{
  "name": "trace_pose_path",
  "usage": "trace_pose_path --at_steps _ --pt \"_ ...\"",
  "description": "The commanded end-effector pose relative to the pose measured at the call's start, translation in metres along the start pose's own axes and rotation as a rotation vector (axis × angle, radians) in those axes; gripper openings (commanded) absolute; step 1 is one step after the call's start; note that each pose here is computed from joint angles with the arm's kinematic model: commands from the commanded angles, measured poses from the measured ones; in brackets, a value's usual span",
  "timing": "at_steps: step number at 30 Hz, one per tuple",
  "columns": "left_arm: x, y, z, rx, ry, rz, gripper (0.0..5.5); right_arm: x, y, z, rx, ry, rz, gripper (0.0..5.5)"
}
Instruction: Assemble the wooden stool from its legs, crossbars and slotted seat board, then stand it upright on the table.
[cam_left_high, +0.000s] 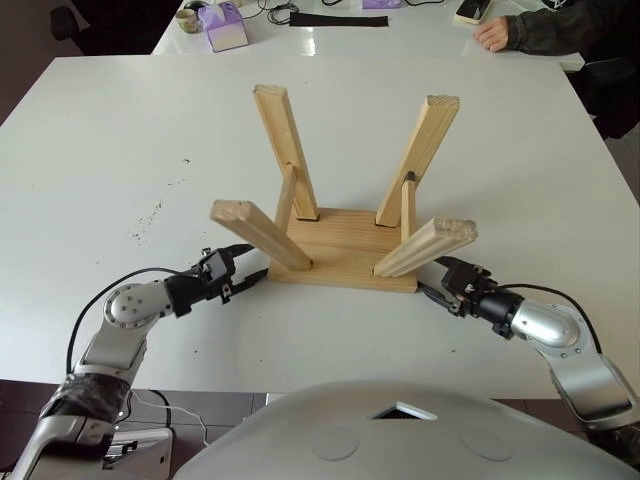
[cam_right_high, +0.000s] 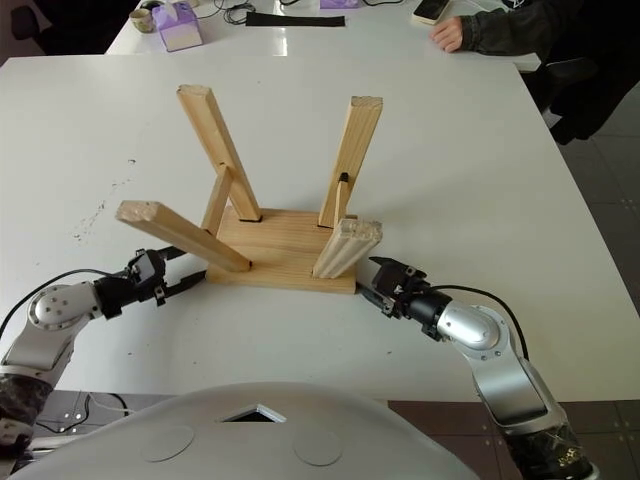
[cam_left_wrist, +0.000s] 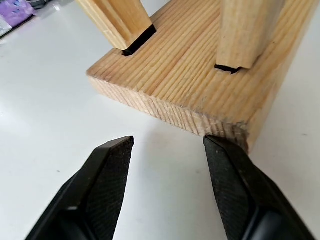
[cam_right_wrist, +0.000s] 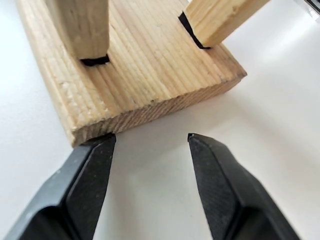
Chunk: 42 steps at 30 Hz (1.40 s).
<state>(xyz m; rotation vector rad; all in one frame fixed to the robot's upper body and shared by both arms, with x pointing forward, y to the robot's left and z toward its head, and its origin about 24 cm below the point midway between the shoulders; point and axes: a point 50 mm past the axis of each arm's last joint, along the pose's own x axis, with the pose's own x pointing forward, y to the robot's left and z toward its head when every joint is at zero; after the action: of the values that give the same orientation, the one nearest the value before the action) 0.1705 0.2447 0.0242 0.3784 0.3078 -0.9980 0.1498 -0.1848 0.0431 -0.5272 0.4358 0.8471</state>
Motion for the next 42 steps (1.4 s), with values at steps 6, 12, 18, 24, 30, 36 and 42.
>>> trace_pose_path --at_steps 6,12,18,24,30,36,42 --pt "-0.016 -0.008 0.069 -0.073 -0.133 -0.201 2.62 -0.034 -0.003 0.056 -0.028 -0.190 0.093 2.70" --pt "-0.026 0.002 0.080 -0.098 -0.107 -0.244 2.62 -0.043 -0.009 0.066 -0.059 -0.191 0.117 2.70" --pt "-0.038 0.004 0.100 -0.150 -0.112 -0.322 2.62 -0.049 -0.013 0.079 -0.082 -0.220 0.152 2.70" --pt "-0.049 0.022 0.106 -0.118 -0.051 -0.340 2.62 -0.054 -0.016 0.087 -0.081 -0.251 0.202 2.70" --pt "-0.049 0.025 0.089 -0.092 0.028 -0.370 2.62 -0.053 -0.015 0.080 -0.074 -0.199 0.229 2.70" --pt "-0.051 0.027 0.052 -0.003 0.156 -0.312 2.62 -0.053 -0.016 0.046 -0.016 -0.091 0.286 2.70" --pt "-0.050 0.049 0.037 0.102 0.201 -0.206 2.62 -0.050 -0.038 0.020 0.018 -0.048 0.216 2.70"
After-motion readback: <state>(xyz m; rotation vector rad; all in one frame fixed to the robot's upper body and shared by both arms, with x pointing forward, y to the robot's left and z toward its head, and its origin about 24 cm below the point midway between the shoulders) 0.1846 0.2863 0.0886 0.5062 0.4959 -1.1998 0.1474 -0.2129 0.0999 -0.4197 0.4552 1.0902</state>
